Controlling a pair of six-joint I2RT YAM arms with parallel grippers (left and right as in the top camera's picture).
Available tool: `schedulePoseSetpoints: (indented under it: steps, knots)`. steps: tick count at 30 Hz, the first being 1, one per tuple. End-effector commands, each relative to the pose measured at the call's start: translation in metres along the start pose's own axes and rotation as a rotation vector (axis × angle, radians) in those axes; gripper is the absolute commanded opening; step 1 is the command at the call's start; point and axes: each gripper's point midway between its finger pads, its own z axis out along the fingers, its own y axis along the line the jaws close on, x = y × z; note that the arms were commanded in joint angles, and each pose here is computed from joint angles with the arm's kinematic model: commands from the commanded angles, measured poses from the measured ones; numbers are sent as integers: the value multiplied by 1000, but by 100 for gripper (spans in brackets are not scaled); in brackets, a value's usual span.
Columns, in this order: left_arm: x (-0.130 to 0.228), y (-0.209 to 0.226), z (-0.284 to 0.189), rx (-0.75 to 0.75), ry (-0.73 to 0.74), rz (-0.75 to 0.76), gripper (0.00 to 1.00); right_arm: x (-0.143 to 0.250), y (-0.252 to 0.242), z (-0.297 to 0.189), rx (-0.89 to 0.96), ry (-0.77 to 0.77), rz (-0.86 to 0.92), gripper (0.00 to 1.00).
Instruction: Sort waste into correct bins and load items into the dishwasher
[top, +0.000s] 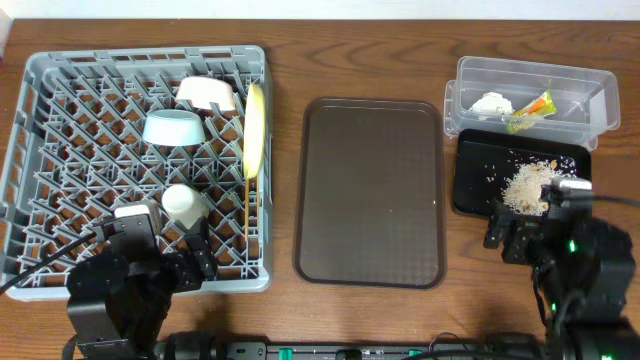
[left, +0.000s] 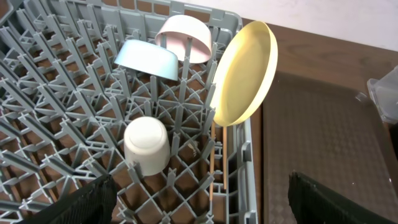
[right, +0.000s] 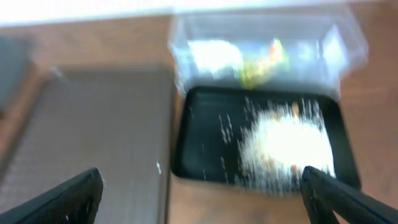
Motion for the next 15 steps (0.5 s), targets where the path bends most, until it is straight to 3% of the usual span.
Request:
schedulePoseSetpoints:
  steps: [1, 8, 15]
  knots:
    - [1, -1, 1, 7, 4, 18, 90, -10, 7, -21, -31, -157, -91, 99]
    - [1, -1, 1, 8, 4, 18, 89, -17, 5, -36, -37, -504, -85, 99]
    - [1, -1, 1, 7, 4, 18, 90, -7, 2, -3, -31, -642, -75, 99]
